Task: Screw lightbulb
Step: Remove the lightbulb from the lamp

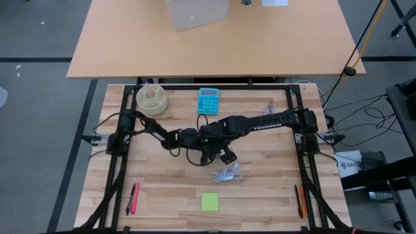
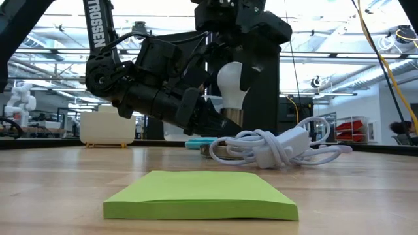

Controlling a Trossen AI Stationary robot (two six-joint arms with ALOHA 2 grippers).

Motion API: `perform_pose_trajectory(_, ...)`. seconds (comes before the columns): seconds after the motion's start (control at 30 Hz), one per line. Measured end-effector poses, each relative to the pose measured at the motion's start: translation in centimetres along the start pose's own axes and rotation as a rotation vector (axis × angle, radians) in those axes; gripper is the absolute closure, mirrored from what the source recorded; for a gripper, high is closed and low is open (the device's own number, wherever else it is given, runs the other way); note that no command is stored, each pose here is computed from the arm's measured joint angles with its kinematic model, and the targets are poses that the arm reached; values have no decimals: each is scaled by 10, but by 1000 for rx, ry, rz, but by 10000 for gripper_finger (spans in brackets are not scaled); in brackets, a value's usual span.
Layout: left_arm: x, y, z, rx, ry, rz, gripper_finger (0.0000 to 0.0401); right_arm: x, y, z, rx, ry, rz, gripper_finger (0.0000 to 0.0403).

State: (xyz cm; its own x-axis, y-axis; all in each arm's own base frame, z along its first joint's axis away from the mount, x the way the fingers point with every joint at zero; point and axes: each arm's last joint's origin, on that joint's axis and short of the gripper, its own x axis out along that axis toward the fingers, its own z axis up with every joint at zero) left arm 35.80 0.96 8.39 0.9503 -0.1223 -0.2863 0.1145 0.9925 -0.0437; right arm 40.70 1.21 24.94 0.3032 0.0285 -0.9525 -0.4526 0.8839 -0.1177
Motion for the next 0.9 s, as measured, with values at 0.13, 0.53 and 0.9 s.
perform_pose_trajectory(0.13,0,0,0,0,-1,5,204,0,0,1,57,0,-13,5)
perform_pose_trajectory(0.53,1,-1,0,12,5,-8,204,-1,-4,1,237,-2,-82,4)
perform_pose_trajectory(0.9,1,-1,0,4,3,-6,204,-1,-1,-2,345,31,-38,4)
